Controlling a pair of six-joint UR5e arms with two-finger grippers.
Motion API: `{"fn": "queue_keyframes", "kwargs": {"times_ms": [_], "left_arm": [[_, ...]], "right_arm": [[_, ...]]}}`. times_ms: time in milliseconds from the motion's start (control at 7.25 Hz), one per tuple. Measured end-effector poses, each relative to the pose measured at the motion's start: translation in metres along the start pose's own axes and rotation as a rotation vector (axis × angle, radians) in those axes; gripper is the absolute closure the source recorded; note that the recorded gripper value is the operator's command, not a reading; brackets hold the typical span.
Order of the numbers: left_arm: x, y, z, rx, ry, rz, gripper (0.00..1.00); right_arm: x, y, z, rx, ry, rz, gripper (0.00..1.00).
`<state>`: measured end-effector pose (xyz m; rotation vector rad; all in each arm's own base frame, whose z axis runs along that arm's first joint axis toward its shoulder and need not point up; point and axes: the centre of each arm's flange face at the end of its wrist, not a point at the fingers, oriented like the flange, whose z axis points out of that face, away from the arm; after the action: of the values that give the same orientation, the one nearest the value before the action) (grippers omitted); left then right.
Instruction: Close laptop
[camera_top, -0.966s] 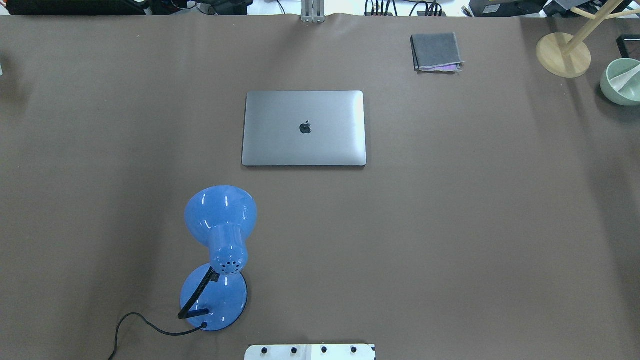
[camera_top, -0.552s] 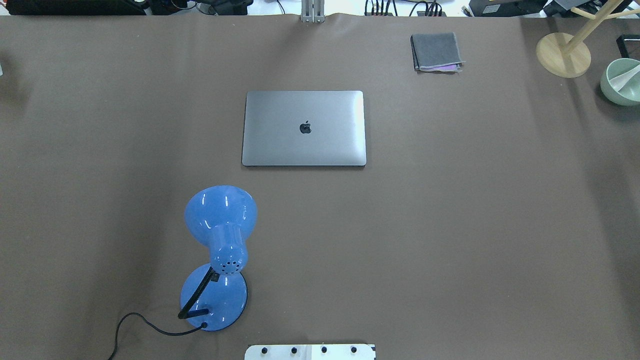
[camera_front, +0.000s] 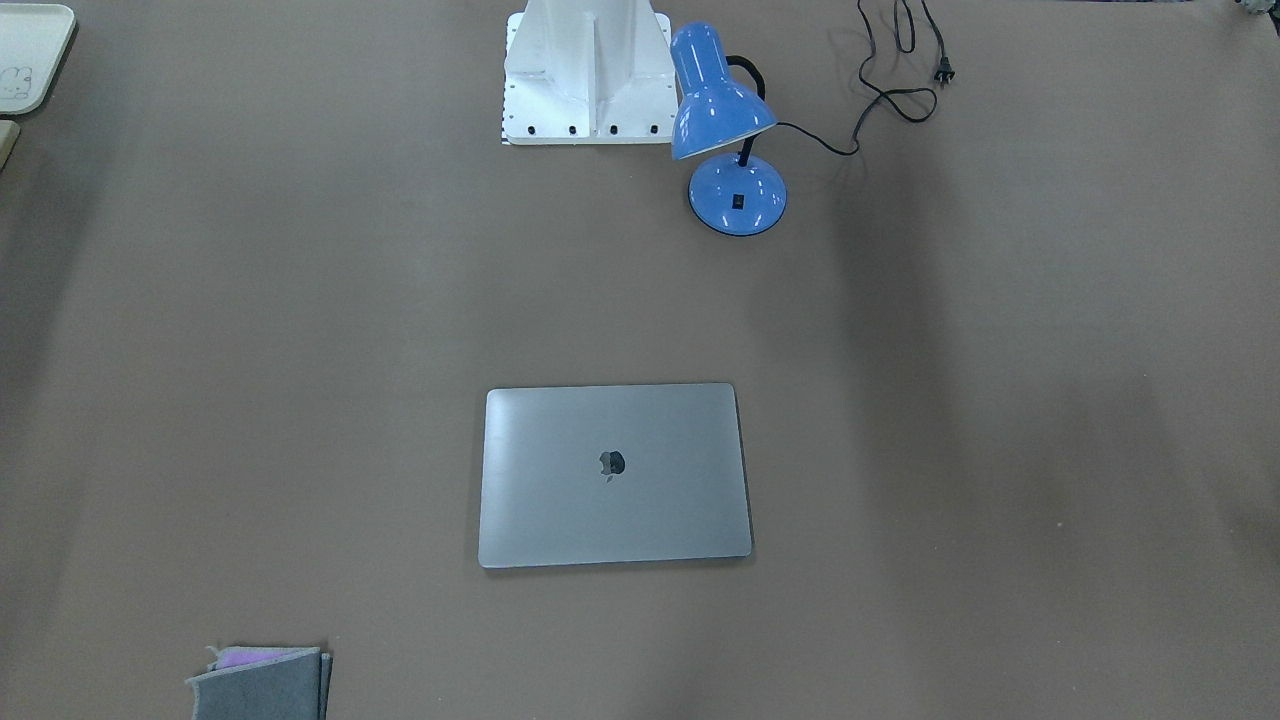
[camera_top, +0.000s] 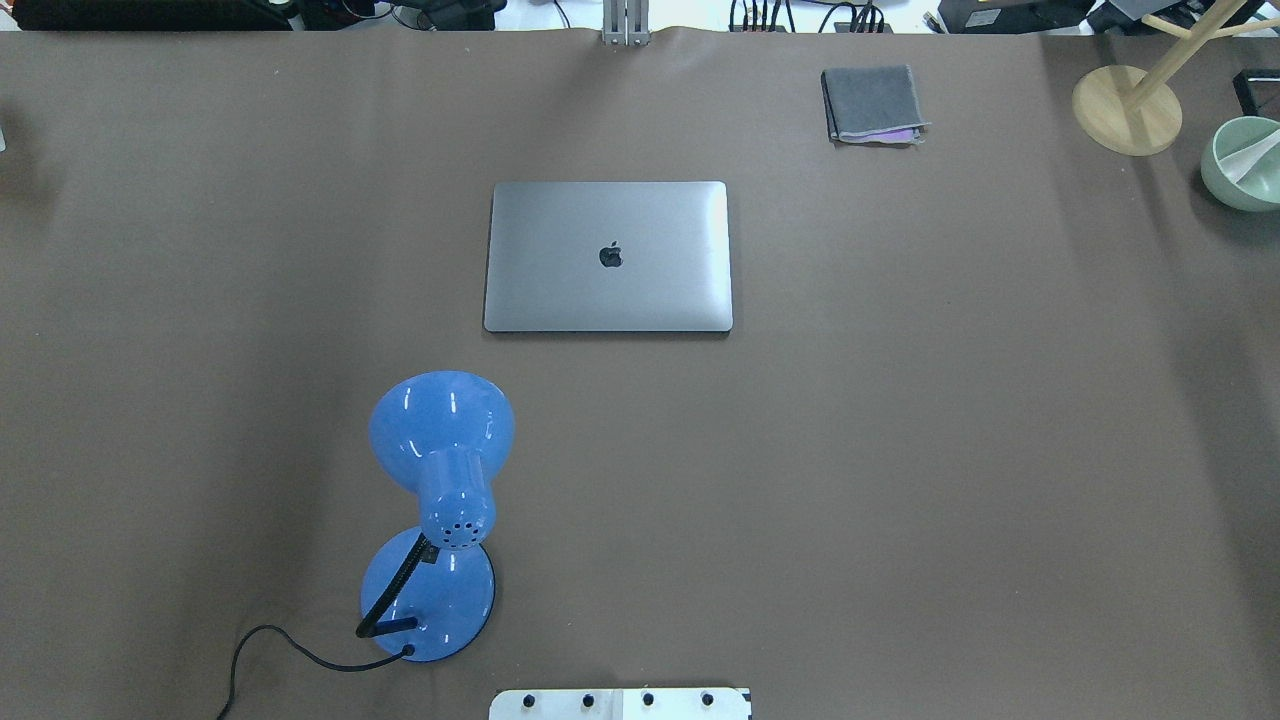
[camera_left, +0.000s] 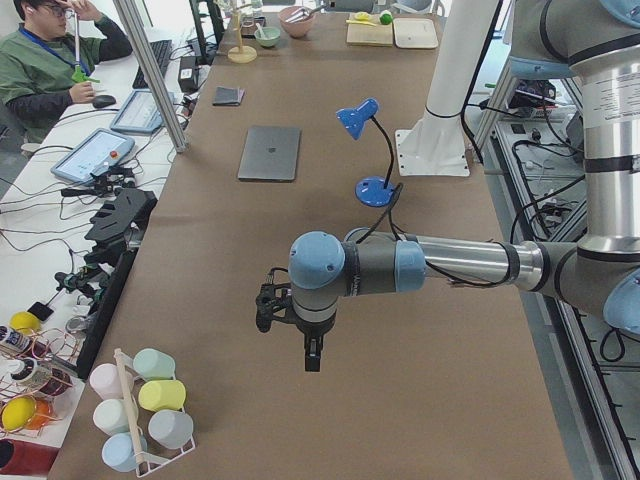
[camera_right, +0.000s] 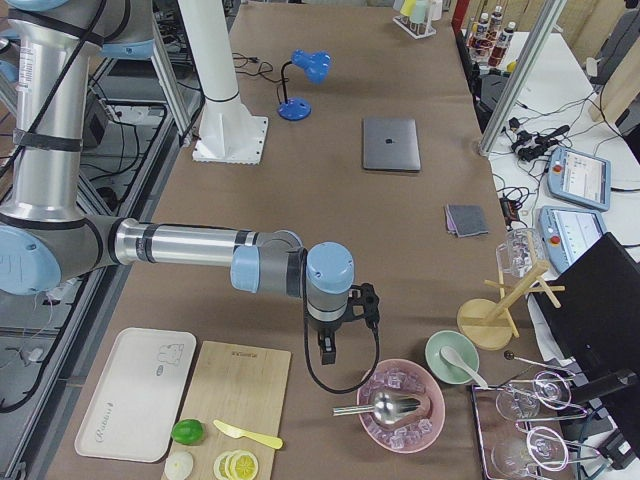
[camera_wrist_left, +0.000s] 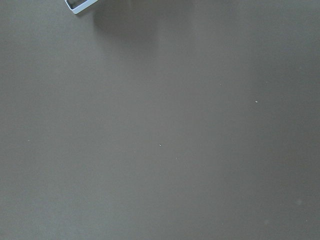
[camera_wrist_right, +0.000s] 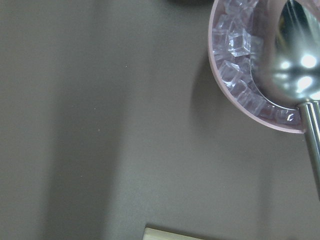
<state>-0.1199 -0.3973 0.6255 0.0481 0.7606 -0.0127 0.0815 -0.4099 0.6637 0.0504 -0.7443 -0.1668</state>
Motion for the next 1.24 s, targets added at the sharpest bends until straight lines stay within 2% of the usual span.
{"fn": "queue_keyframes", "kwargs": {"times_ms": [1241], "left_arm": [[0.0001,0.0,-0.001,0.001,-0.009,0.0,0.02]], "right_arm": [[-0.007,-0.003,-0.0036,0.006,0.001,-0.016,0.0]]}}
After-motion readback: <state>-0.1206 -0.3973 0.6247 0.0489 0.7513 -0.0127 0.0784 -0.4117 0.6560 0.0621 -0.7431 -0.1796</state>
